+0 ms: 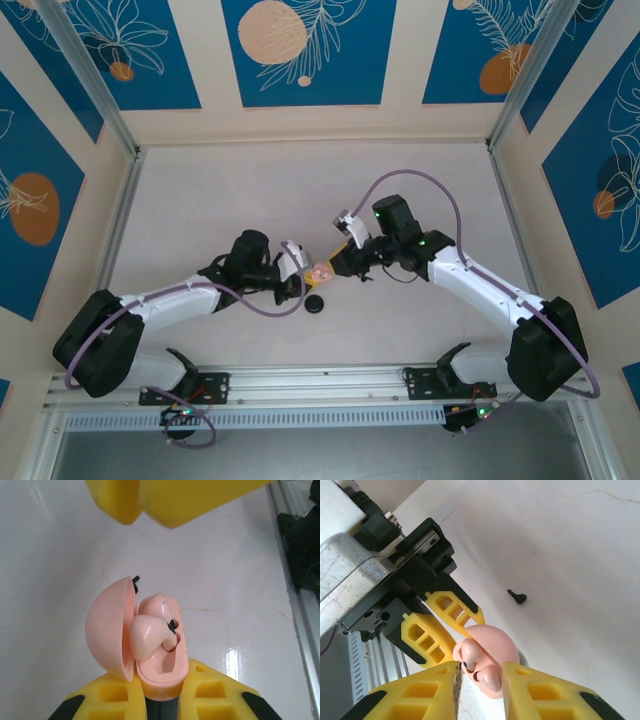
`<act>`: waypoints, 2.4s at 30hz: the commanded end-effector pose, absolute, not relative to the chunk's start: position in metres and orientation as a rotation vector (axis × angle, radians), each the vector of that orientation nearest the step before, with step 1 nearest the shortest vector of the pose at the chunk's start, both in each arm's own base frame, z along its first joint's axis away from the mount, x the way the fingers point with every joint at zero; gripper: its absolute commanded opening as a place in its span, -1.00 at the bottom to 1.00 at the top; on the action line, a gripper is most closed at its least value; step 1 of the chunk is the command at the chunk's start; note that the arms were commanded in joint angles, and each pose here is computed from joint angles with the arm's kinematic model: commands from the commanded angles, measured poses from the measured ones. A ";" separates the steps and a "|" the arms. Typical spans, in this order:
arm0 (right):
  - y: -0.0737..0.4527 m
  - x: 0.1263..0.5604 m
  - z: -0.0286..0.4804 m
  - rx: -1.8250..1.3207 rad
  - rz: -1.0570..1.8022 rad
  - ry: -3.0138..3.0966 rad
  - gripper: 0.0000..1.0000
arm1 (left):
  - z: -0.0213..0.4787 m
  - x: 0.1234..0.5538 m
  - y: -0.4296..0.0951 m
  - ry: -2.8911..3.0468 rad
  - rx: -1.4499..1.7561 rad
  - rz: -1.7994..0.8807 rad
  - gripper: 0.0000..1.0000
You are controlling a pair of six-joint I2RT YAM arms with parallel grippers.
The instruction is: Insert wireless bluetooth earbuds into charging case
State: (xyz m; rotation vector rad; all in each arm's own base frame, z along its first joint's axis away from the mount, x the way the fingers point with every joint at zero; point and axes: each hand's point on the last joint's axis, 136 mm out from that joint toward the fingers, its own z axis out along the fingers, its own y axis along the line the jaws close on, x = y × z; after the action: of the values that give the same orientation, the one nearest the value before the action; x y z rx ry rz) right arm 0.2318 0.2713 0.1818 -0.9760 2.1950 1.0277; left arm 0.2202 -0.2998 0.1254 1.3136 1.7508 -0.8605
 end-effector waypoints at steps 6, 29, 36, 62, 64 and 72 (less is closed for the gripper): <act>0.278 0.221 0.165 -0.948 1.026 2.311 -0.45 | 0.126 0.226 -0.302 1.739 1.371 -0.754 -0.74; 0.237 0.232 0.204 -0.724 1.428 2.112 -0.23 | 0.143 0.199 -0.328 1.600 1.392 -1.052 -0.74; 0.242 0.228 0.195 -0.721 1.530 2.152 -0.02 | 0.147 0.197 -0.330 1.582 1.391 -1.067 -0.74; 0.255 0.202 0.205 -0.864 1.734 2.071 0.01 | 0.147 0.202 -0.330 1.602 1.378 -1.030 -0.74; 0.249 0.200 0.212 -0.859 1.721 2.041 -0.05 | 0.148 0.202 -0.330 1.601 1.378 -1.028 -0.74; 0.227 0.209 0.210 -0.837 1.441 2.004 -0.04 | 0.155 0.196 -0.336 1.568 1.387 -1.101 -0.74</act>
State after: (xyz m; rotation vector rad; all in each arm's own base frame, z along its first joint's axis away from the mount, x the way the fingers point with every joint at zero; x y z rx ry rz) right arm 0.2077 0.2325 0.2197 -0.8222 1.9991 1.5436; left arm 0.2023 -0.3265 0.1421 1.3663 1.6219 -1.0399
